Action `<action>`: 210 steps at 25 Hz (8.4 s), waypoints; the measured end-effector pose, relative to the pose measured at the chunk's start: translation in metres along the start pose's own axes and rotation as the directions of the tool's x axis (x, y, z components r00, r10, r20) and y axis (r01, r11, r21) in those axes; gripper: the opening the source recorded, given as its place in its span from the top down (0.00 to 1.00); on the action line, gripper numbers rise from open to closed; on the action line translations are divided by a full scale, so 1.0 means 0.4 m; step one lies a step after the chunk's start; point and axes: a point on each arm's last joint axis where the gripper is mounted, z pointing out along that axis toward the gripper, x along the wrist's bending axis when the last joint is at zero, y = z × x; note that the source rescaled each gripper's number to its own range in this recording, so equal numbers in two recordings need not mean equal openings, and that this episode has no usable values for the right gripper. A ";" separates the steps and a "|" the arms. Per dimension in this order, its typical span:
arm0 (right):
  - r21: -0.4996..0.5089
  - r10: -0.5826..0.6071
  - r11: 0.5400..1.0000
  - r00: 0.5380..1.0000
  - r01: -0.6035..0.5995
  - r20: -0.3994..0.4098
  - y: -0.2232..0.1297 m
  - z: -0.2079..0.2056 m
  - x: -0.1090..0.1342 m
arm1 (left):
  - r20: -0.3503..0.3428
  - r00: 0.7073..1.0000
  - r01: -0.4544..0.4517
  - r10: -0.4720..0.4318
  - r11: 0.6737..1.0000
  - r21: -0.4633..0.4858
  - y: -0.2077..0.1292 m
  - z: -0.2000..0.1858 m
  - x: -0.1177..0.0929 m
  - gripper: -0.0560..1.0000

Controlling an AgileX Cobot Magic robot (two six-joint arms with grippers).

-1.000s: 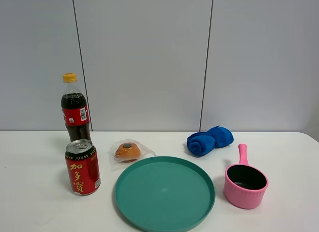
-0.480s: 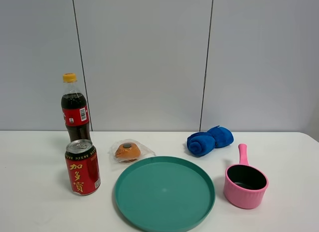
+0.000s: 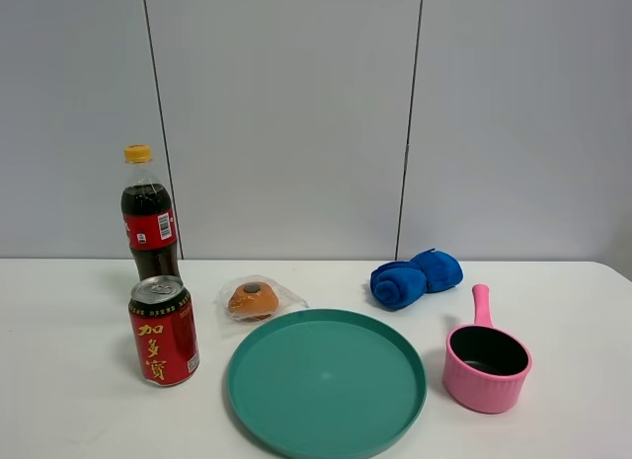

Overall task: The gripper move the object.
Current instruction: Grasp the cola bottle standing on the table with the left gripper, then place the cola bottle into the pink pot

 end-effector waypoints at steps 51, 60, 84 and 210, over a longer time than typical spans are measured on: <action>0.000 0.000 1.000 1.000 0.000 0.000 0.000 0.000 0.000 | 0.083 0.963 -0.254 0.256 0.966 -0.039 0.285 0.677 -0.079 0.00; 0.000 0.000 1.000 1.000 0.000 0.000 0.000 0.000 0.000 | 0.049 0.984 -0.172 0.172 0.985 -0.006 0.225 0.757 -0.069 0.00; 0.000 0.000 1.000 1.000 0.000 0.000 0.000 0.000 0.000 | 0.114 0.981 -0.155 0.159 0.987 -0.041 0.153 0.864 -0.084 0.00; 0.000 0.000 1.000 1.000 0.000 0.000 0.000 0.000 0.000 | 0.859 0.158 -0.317 0.487 0.849 -0.423 0.118 0.843 -0.903 0.95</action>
